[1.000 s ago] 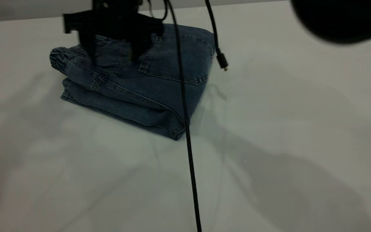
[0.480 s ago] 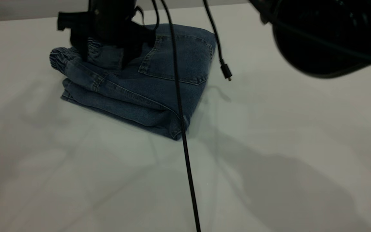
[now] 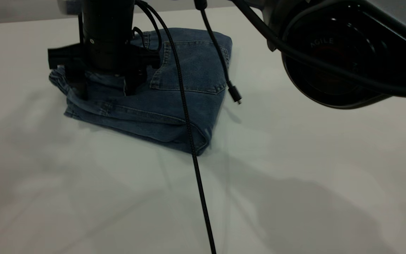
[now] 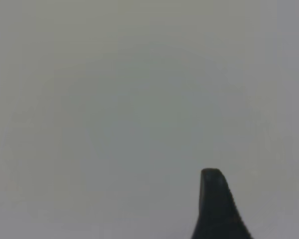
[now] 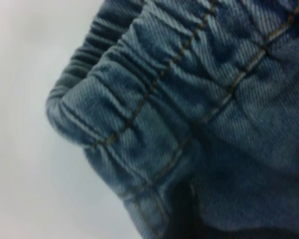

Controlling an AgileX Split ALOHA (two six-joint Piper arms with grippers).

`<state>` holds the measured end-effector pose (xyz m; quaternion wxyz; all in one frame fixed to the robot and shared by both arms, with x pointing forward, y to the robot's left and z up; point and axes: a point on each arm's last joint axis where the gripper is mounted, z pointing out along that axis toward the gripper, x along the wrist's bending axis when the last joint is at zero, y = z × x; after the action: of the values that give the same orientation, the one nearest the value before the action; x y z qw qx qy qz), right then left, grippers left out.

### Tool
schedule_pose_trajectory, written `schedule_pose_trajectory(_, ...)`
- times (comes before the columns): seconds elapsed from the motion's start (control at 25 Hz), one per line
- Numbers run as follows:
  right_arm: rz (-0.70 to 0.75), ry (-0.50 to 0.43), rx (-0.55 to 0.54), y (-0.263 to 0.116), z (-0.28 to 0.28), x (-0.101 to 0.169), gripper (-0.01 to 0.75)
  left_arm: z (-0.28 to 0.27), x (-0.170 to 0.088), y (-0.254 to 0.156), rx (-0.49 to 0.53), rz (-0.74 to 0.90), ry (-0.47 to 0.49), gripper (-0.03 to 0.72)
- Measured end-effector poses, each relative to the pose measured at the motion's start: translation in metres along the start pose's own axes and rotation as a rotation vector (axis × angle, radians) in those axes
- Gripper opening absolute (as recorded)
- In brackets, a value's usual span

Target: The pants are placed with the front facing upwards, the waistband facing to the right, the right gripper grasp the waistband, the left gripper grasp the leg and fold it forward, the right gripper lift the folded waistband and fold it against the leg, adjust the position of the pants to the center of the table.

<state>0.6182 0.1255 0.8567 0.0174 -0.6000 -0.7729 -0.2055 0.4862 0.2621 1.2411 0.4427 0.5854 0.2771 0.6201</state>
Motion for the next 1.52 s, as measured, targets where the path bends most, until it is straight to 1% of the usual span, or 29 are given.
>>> schedule_pose_trajectory(0.12, -0.013, -0.027, 0.028, -0.002, 0.0, -0.003, 0.49, -0.002, 0.001, 0.002, -0.006, 0.0, 0.003, 0.384)
schedule_pose_trajectory(0.32, -0.126, -0.083, 0.118, -0.01, -0.001, -0.008, 0.49, -0.002, 0.001, 0.002, -0.008, 0.001, 0.004, 0.384)
schedule_pose_trajectory(0.44, -0.148, -0.059, 0.131, -0.011, -0.002, -0.007, 0.49, -0.002, 0.001, 0.002, -0.008, 0.001, 0.004, 0.384)
schedule_pose_trajectory(0.6, -0.179, 0.004, 0.164, -0.014, -0.002, -0.002, 0.49, -0.002, 0.001, 0.002, -0.008, 0.001, 0.004, 0.384)
schedule_pose_trajectory(0.8, -0.229, 0.061, 0.186, -0.016, -0.003, 0.003, 0.49, -0.003, 0.001, 0.002, -0.008, 0.008, 0.005, 0.384)
schedule_pose_trajectory(1.04, -0.295, 0.084, 0.154, -0.01, -0.021, 0.009, 0.482, -0.003, 0.001, 0.002, 0.0, 0.041, 0.006, 0.384)
schedule_pose_trajectory(1.12, -0.326, 0.071, 0.126, -0.005, -0.031, 0.011, 0.472, -0.003, 0.001, 0.002, 0.0, 0.04, 0.006, 0.384)
schedule_pose_trajectory(1.24, -0.336, 0.068, 0.093, 0.001, -0.046, 0.014, 0.458, -0.003, 0.001, 0.002, 0.0, 0.04, 0.006, 0.384)
schedule_pose_trajectory(1.32, -0.333, 0.108, 0.077, 0.004, -0.061, 0.02, 0.455, -0.002, 0.001, 0.001, 0.002, 0.04, 0.006, 0.384)
schedule_pose_trajectory(1.52, -0.387, 0.222, 0.013, 0.012, -0.114, 0.039, 0.452, -0.002, 0.001, 0.001, 0.003, 0.041, 0.007, 0.384)
